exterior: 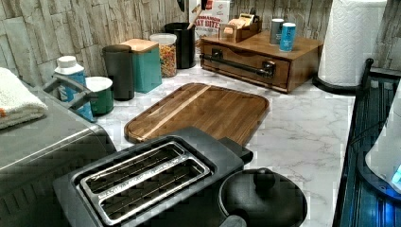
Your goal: Open the drawer.
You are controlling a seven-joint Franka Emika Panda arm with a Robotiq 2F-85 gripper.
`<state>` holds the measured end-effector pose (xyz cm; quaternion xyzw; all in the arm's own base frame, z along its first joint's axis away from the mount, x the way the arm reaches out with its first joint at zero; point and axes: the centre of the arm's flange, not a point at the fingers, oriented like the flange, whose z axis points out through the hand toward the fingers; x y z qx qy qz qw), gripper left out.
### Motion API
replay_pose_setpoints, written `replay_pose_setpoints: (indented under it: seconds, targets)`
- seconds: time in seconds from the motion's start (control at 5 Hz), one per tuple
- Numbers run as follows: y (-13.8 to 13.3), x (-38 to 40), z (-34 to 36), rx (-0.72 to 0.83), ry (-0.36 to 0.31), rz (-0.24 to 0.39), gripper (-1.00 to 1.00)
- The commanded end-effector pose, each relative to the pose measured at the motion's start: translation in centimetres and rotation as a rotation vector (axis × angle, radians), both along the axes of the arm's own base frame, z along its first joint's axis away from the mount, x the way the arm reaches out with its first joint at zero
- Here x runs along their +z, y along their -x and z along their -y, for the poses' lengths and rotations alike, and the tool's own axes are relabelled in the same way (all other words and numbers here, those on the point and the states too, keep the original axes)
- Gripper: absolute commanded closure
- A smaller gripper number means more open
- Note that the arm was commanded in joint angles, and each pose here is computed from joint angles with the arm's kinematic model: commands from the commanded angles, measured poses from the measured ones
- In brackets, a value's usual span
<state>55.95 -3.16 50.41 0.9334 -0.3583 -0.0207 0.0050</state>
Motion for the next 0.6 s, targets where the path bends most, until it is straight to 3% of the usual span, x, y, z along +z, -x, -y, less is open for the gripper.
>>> replay_pose_setpoints:
  seconds: [0.2,0.6]
  targets:
    - [0.3,-0.1,0.1,0.000,-0.001,-0.004,-1.00]
    - [0.8,-2.9,6.5,0.157,0.020,0.027,-1.00]
